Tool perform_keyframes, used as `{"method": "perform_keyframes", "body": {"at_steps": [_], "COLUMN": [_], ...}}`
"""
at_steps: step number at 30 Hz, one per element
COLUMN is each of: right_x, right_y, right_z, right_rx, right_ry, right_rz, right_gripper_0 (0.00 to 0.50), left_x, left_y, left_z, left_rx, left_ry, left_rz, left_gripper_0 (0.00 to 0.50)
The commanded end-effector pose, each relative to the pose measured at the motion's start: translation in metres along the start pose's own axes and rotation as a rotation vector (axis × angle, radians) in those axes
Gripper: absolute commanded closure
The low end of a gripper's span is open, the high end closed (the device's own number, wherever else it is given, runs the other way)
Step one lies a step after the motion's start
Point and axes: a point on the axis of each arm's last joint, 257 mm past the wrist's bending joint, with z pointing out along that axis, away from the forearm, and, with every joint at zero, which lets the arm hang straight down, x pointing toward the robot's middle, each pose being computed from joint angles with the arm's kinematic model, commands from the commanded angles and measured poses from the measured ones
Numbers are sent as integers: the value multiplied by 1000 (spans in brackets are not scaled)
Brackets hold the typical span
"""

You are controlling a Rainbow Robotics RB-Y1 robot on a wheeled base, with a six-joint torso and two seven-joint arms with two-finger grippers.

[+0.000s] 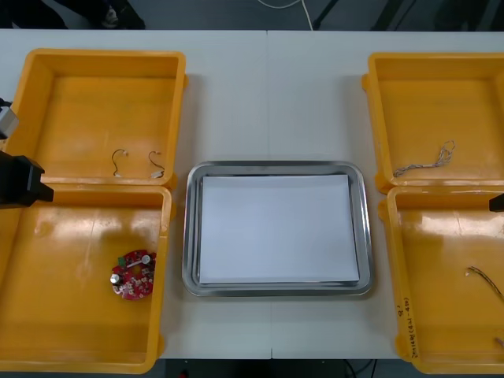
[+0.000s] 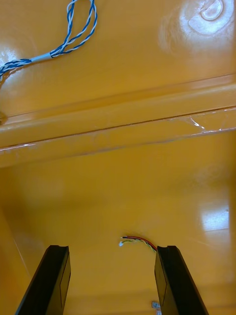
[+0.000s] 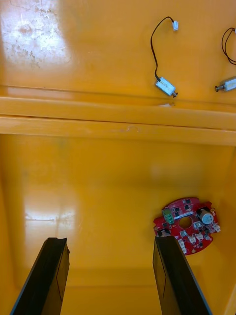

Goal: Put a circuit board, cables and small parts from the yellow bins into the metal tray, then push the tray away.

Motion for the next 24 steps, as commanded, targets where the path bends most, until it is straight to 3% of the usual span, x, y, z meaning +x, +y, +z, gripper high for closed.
{"method": "perform_keyframes", "body": {"at_steps": [1, 7, 8, 13, 24], "right_x": [-14, -14, -30, -54, -47], "right_y": [-16, -16, -18, -13, -16], "right_z": [-19, -19, -29, -40, -34], "right_rx": [38, 38, 48, 49, 55], "right_ry": [-44, -44, -90, -179, -160], "right_rz": [-51, -51, -52, -75, -100], "right_gripper_0": [0, 0, 0, 0, 0], "left_x": [23, 16, 15, 10, 6], "left_y": [7, 6, 6, 5, 3], "left_z": [10, 6, 6, 3, 3], "left_rx": [0, -5, -6, -10, -20], "left_ry": [46, 29, 26, 13, -12], "left_rz": [58, 58, 56, 47, 7], "left_gripper_0": [0, 0, 0, 0, 0]}}
